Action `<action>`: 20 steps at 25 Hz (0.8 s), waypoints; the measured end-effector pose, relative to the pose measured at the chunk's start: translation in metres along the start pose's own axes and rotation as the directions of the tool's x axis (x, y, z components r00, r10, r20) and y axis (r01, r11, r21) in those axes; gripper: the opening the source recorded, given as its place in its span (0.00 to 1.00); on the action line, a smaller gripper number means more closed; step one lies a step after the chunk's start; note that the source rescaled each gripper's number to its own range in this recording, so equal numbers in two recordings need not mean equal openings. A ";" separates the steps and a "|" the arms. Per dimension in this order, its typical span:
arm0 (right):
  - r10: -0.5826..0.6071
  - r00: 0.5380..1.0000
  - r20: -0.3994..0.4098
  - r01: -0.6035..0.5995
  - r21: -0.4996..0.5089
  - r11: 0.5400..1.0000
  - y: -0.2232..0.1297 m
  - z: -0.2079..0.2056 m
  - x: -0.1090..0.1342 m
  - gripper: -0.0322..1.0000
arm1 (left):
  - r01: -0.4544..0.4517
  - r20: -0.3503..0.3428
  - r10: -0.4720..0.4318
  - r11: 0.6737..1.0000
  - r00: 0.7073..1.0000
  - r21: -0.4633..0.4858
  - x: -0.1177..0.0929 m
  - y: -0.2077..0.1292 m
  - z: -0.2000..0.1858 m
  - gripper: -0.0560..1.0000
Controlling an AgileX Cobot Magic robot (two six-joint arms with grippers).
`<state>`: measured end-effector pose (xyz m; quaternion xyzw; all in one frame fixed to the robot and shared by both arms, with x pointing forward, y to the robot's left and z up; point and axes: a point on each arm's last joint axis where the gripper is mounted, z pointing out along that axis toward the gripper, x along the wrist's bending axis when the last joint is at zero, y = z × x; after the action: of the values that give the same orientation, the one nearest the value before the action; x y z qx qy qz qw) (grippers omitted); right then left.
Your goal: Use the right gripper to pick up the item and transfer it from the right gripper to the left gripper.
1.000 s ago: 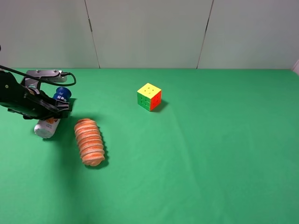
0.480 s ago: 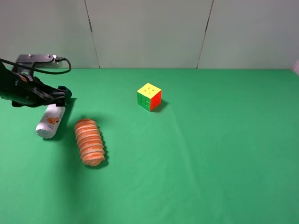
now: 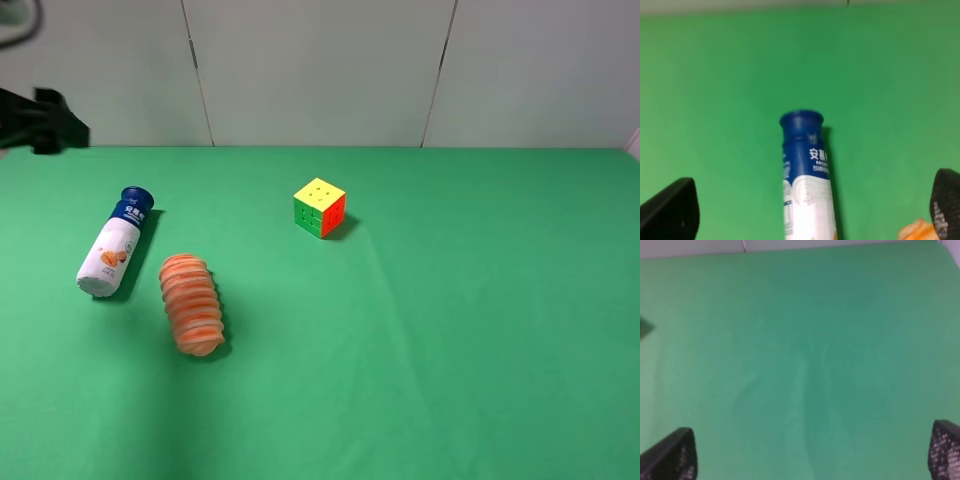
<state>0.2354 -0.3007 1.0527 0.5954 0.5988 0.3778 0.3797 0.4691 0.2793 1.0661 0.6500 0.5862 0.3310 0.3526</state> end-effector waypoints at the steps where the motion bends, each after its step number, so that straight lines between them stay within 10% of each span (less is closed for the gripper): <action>1: 0.000 1.000 0.000 0.000 0.000 1.000 0.000 0.000 0.000 1.00 | -0.009 -0.005 0.009 0.999 1.000 -0.035 0.001 0.003 -0.017 0.88; 11: 0.000 1.000 0.000 0.000 0.000 1.000 0.000 0.000 0.000 1.00 | -0.070 -0.101 0.052 0.981 0.994 -0.180 0.010 -0.019 -0.151 0.88; 20: 0.000 1.000 0.000 0.000 0.000 1.000 0.000 0.000 0.000 1.00 | -0.055 -0.131 0.028 0.977 0.991 -0.205 0.013 -0.072 -0.196 0.88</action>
<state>0.2354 -0.3007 1.0527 0.5954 0.5988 0.3778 0.3797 0.2674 0.3109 1.1096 0.5991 0.5561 0.4386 0.3734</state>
